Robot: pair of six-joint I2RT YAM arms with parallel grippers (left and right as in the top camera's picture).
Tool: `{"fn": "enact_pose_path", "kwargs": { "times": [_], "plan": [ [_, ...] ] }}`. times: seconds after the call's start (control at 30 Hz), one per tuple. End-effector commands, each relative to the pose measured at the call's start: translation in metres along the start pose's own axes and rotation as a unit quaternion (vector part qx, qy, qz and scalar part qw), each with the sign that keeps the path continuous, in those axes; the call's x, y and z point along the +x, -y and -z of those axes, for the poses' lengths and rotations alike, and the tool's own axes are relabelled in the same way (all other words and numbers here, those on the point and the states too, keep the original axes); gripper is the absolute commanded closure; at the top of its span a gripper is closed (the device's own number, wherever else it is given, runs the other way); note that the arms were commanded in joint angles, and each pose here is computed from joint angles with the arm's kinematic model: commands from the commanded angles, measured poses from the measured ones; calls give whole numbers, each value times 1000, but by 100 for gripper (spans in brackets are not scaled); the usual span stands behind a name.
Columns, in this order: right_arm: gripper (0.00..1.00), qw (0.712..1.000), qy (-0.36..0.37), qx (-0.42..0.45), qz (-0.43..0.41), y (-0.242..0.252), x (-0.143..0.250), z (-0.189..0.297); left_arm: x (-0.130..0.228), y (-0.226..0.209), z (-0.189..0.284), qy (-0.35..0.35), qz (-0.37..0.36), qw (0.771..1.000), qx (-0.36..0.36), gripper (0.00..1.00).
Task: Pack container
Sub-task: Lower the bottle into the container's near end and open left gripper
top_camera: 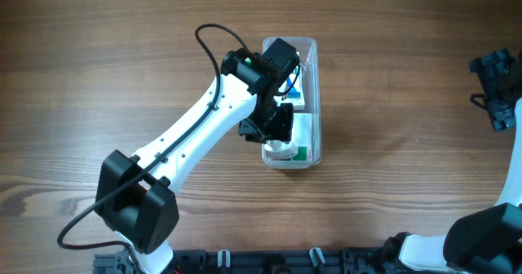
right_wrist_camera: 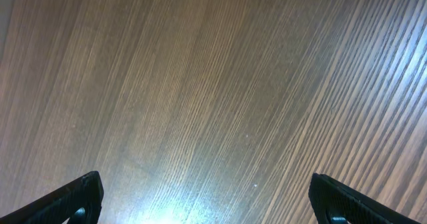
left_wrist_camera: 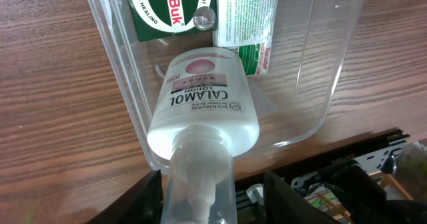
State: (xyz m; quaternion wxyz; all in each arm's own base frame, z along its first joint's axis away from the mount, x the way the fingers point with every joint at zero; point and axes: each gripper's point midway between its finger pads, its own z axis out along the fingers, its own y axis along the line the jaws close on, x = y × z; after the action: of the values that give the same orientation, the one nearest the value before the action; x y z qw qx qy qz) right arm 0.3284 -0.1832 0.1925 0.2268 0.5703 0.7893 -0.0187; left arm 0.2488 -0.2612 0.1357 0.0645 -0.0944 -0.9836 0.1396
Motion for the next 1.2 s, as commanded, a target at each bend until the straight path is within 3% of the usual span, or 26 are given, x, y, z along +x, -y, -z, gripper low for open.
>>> {"fn": "enact_pose_path", "kwargs": {
  "times": [0.0, 0.23, 0.4, 0.5, 0.87, 1.17],
  "plan": [
    [0, 1000, -2, 0, -9, -2, 0, -2, 0, 1, -2, -6, 5, 1000, 4, 53],
    [0, 1000, -2, 0, -9, -2, 0, -2, 1, 1, -2, -8, 6, 1000, 3, 60],
    [0, 1000, -2, 0, -9, -2, 0, -2, 11, -4, -2, -27, 12, 1000, -7, 47],
    [0, 1000, -2, 0, -9, -2, 0, -2, 12, -5, -2, -30, 22, 999, -10, 48],
    [0, 1000, -2, 0, -9, -2, 0, -2, 8, -3, -2, -22, 22, 999, -5, 64],
    [0, 1000, -2, 0, -9, -2, 0, -2, 7, -3, -1, -21, 23, 999, -5, 71]
  ]
}}
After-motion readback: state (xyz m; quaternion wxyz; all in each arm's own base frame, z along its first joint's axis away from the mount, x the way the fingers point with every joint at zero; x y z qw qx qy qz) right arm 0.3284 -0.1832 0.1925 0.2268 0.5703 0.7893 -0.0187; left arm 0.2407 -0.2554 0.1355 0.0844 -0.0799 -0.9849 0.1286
